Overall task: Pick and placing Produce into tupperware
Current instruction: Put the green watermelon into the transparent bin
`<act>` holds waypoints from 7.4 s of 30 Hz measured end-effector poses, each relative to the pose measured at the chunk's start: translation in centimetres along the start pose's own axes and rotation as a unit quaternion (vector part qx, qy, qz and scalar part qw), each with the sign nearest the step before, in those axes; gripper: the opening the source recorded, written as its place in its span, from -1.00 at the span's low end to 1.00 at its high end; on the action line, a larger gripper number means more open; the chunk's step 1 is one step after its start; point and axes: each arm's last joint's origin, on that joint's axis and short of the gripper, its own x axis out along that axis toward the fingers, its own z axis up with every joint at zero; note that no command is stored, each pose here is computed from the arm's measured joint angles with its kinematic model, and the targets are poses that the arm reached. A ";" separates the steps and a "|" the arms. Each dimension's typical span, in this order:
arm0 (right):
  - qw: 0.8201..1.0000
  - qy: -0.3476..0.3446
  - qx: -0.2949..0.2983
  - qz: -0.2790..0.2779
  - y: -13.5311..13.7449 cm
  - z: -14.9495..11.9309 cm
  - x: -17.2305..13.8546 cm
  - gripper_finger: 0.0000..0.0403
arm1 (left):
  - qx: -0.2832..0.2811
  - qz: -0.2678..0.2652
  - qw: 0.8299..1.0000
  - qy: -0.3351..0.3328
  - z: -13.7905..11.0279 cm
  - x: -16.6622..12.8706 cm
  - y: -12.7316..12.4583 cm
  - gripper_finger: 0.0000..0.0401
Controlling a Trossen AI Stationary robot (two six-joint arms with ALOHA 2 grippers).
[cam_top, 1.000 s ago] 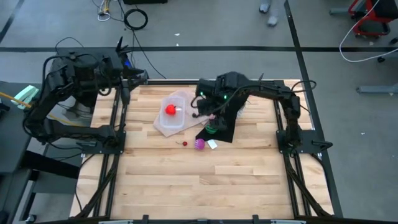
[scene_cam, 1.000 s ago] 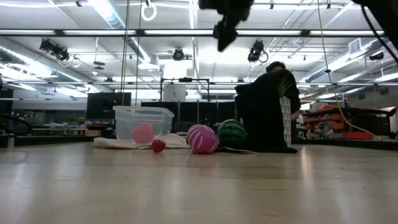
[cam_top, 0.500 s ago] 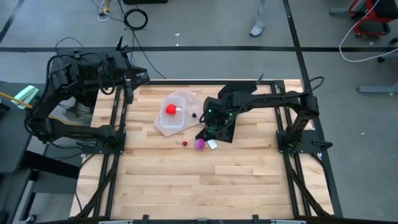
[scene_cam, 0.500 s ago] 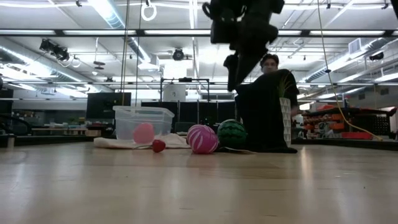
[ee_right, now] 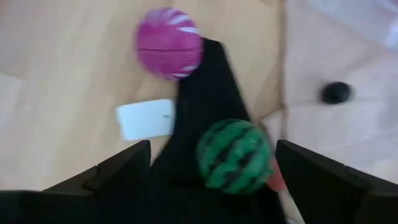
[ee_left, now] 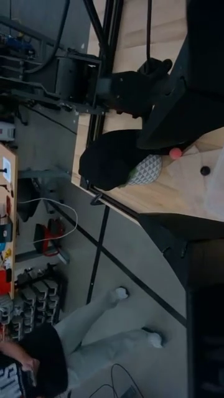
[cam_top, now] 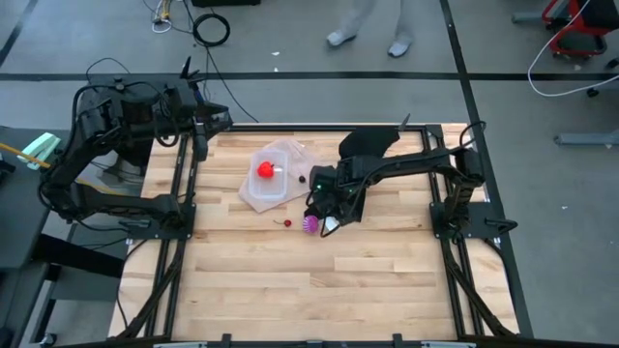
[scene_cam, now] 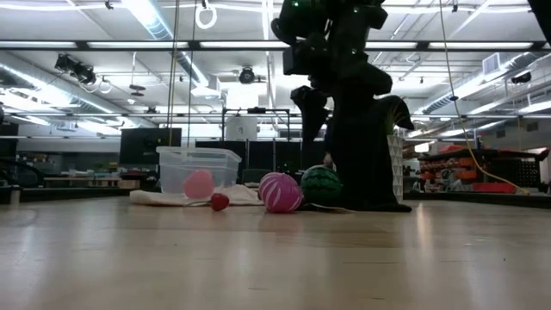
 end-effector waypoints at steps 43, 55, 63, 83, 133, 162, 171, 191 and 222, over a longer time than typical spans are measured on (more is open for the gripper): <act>0.997 -0.011 0.020 -0.077 -0.5 0.7 -0.2 0.98 | 0.001 0.000 1.000 0.000 0.0 0.0 0.0 -0.09; 0.996 -0.014 0.086 -0.027 -1.7 -0.5 -0.2 0.99 | 0.001 0.000 1.000 0.000 0.0 0.0 0.0 -0.07; 0.995 -0.012 0.096 -0.004 -2.2 -0.9 0.0 0.99 | 0.006 0.000 1.000 0.000 0.0 0.0 0.0 -0.08; 0.991 -0.039 0.128 0.008 -3.3 -1.2 0.0 0.99 | 0.006 0.000 1.000 0.000 0.0 0.0 0.0 -0.08; 0.995 0.026 0.081 0.045 -2.6 -1.1 5.3 0.89 | 0.005 0.000 1.000 0.003 -0.1 0.0 0.0 -0.08; 0.996 0.028 0.080 0.037 -2.6 -1.0 5.3 0.57 | 0.005 0.000 1.000 0.003 -0.1 0.0 0.0 -0.08; 0.996 0.031 0.080 0.031 -2.6 -1.0 5.3 0.50 | 0.005 0.000 1.000 0.003 -0.1 0.0 0.0 -0.08; 0.999 -0.016 0.046 -0.020 -2.7 2.3 2.1 0.45 | 0.005 0.000 1.000 0.005 -0.1 0.0 0.0 -0.08; 0.945 -0.255 0.152 -0.133 -9.7 9.1 -1.8 0.44 | 0.013 -0.001 1.000 0.015 -0.3 -0.1 0.0 -0.07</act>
